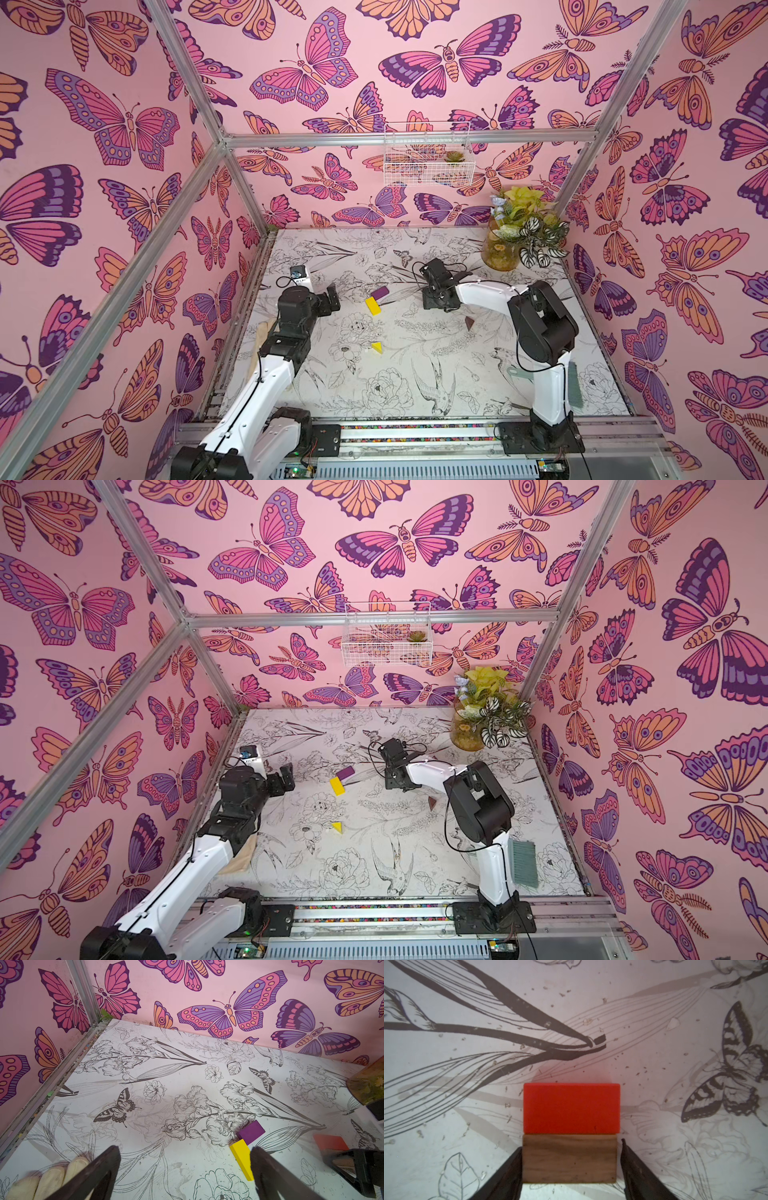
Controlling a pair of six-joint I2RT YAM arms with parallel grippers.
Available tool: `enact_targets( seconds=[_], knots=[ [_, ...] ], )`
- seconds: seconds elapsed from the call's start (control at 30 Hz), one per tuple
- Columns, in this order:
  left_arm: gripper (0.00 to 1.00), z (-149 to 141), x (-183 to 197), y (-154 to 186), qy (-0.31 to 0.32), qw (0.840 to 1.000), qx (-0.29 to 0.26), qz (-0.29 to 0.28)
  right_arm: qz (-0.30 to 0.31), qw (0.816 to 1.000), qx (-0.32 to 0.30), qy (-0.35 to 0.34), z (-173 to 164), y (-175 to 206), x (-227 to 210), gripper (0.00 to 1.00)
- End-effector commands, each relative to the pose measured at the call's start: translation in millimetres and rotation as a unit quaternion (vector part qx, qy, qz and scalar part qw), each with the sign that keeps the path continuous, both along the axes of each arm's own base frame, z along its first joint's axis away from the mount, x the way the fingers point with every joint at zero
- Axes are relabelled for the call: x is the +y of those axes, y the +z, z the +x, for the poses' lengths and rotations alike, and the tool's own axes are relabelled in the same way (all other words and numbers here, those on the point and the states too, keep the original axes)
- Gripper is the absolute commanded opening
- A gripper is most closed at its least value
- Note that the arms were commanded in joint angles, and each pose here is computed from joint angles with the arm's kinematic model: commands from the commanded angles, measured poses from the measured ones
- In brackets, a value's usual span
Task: Assemble a piece of candy with building blocks
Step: Assemble the building block at the center of the board, then pick up the building block from the center of the board.
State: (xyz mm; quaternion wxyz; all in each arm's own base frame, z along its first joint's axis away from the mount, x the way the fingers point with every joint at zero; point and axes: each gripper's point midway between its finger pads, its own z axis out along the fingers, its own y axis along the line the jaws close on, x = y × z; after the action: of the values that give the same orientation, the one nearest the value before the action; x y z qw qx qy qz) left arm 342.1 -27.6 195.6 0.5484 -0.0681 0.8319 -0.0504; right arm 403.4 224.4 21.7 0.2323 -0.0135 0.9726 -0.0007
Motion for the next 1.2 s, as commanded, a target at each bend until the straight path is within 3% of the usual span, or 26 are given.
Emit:
enact_targets(
  seconds=[0.0,0.23,0.43,0.63,0.87,1.17],
  knots=[
    [1.00,-0.5,-0.5,2.4,-0.004,1.000,0.002,0.005,-0.014,1.000,0.002,-0.001,1.1,3.4,-6.9,0.75],
    [1.00,-0.4,-1.5,7.4,-0.005,1.000,-0.005,0.001,-0.023,0.998,-0.065,0.008,4.1,67.1,-1.7,0.75],
    [1.00,-0.3,-2.9,10.7,-0.007,1.000,-0.008,-0.006,0.003,0.993,-0.102,0.068,0.0,96.6,49.9,0.76],
    [1.00,-5.8,-1.4,14.2,-0.004,1.000,-0.018,-0.010,0.062,0.985,-0.087,0.139,5.3,89.7,115.5,0.76],
    [1.00,-10.5,-2.4,16.9,-0.002,0.999,-0.022,-0.029,0.066,0.977,-0.073,0.190,20.2,63.5,168.4,0.77],
    [1.00,-14.9,-3.8,14.6,-0.005,0.999,-0.021,-0.037,0.058,0.971,-0.049,0.228,29.7,39.8,201.0,0.78]
  ],
)
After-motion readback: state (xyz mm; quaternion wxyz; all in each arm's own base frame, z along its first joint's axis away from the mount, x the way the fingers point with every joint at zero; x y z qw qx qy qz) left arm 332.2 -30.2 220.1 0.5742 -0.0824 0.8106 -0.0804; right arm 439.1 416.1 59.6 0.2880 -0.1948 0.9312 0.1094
